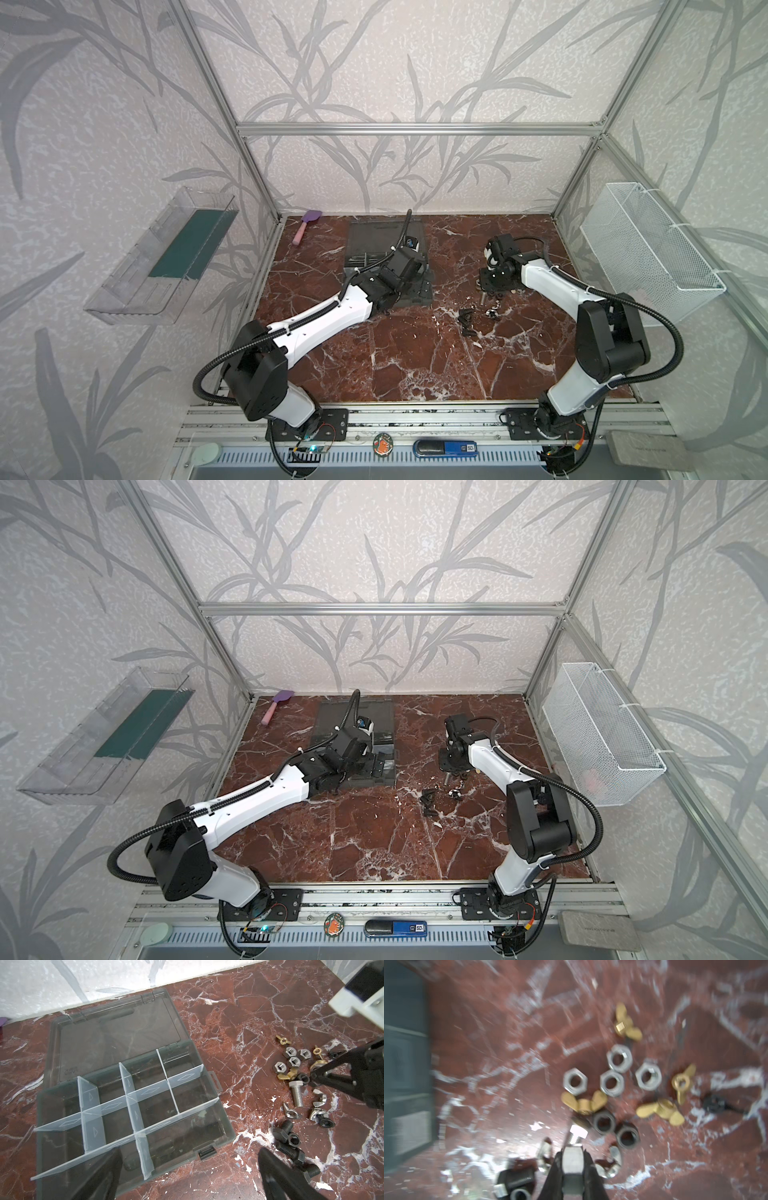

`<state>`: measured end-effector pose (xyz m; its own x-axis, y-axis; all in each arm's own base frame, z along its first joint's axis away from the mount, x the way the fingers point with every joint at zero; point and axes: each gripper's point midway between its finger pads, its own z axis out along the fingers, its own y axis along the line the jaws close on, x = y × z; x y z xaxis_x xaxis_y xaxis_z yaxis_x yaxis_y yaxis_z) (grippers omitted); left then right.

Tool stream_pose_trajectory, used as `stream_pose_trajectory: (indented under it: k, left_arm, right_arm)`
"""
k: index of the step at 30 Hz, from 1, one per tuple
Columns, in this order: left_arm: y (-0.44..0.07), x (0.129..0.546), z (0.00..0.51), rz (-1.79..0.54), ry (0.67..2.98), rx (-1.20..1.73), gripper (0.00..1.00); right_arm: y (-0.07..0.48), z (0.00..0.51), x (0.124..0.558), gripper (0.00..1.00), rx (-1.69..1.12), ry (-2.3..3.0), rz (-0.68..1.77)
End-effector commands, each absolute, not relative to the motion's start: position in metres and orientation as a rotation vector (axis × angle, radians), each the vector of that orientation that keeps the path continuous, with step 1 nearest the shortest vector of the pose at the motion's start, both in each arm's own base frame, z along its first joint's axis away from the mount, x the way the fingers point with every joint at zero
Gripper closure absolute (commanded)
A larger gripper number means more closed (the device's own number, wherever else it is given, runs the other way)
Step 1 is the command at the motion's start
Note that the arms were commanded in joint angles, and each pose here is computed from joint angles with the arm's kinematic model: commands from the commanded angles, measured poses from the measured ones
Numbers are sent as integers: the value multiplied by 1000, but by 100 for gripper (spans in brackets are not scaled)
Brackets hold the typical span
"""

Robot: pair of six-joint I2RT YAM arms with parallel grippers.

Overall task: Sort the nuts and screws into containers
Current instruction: 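Carry the silver hex nut with the right gripper into an organizer compartment and release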

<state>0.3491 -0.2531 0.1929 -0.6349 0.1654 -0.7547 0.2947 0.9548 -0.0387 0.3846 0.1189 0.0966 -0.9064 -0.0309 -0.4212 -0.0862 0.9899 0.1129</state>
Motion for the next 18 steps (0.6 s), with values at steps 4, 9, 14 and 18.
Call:
stream_pose_trajectory:
  k: [4,9,14,18]
  left_arm:
    - [-222,345,215,-294,2336,187,1]
    - [-199,338,193,-550,2399,45,0]
    - [-198,335,189,-635,2359,56,1]
    - [-200,335,192,-666,2356,58,0]
  right_arm:
    - [194,140,402,100,-251,2585,394]
    - [254,135,410,100,-384,2577,484]
    - [296,120,411,100,-457,2598,544]
    - [319,108,411,100,-490,2608,571]
